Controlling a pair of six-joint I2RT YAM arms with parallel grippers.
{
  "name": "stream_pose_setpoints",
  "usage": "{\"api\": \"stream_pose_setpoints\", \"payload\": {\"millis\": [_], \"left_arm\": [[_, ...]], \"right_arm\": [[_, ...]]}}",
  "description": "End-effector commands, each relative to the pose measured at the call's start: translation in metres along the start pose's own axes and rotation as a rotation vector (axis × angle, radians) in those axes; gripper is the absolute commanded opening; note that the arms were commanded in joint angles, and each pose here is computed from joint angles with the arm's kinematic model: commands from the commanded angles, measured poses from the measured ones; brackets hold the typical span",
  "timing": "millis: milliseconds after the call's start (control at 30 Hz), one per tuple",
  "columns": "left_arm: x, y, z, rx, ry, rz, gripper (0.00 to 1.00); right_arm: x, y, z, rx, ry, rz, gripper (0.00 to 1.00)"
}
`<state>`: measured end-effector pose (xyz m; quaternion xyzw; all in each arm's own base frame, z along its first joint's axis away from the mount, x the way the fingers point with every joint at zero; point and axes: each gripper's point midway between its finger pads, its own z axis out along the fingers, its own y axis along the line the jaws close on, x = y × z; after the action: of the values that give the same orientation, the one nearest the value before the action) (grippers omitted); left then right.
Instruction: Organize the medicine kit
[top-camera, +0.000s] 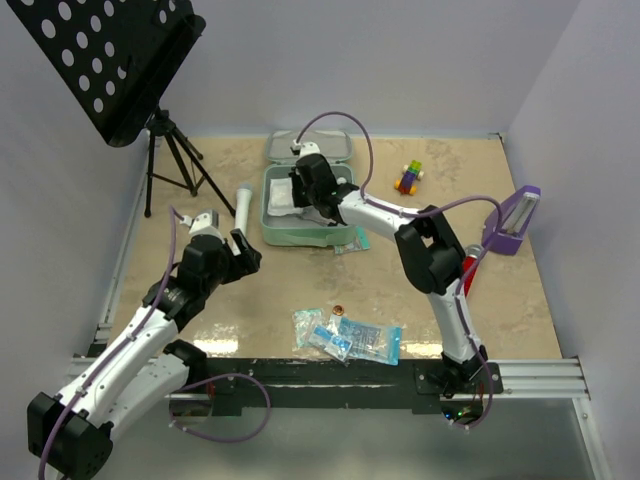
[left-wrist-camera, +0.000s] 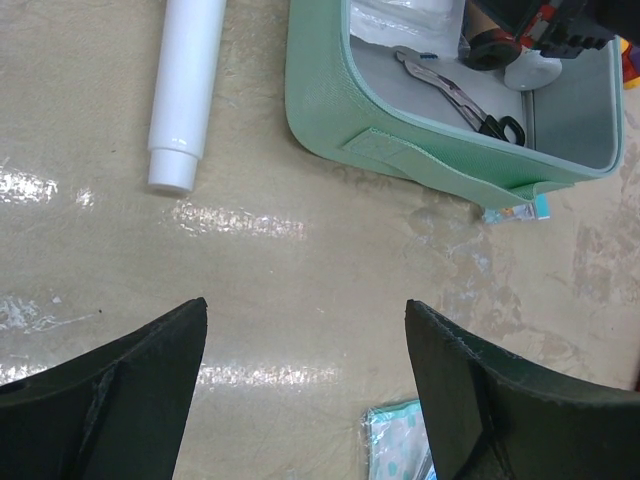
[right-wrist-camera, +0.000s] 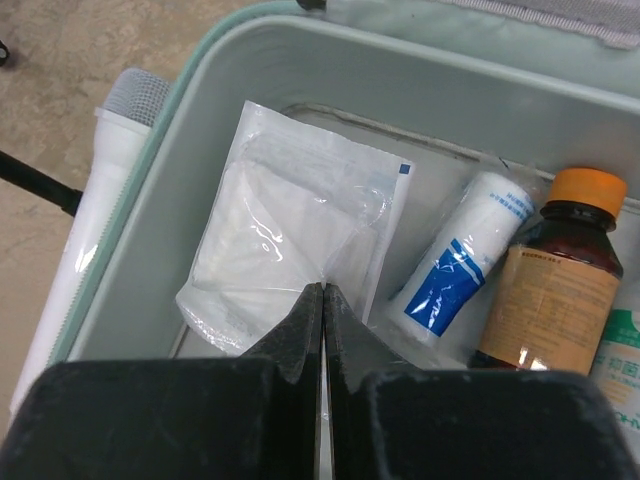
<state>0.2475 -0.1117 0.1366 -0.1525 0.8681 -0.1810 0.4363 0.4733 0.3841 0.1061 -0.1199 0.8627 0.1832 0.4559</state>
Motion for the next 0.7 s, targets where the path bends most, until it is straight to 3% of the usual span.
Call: {"api": "stream_pose_setpoints", "payload": {"millis": [0,500,533,667], "left_arm": [[-0.004,0.002,0.002,-0.018,-0.014,-0.012,0.84],[-0.002,0.003,0.011,-0.032,-0.002,-0.003,0.84],[-0.002,0.003,0.011,-0.031,-0.003,-0.004,0.84],[-0.003,0.002,0.011,-0.029,-0.003,-0.004,0.84]], "right_arm": [[-0.021,-0.002,0.010,-0.026,-0.053,0.063,0.00],[-0.022,-0.013,0.034,-0.049,-0.044,0.120,0.00],[-0.029,-0.009,0.035,-0.066,-0.067,0.121,0.02],[-0.036,-0.002,0.031,-0.097,-0.073,0.128,0.25]]}}
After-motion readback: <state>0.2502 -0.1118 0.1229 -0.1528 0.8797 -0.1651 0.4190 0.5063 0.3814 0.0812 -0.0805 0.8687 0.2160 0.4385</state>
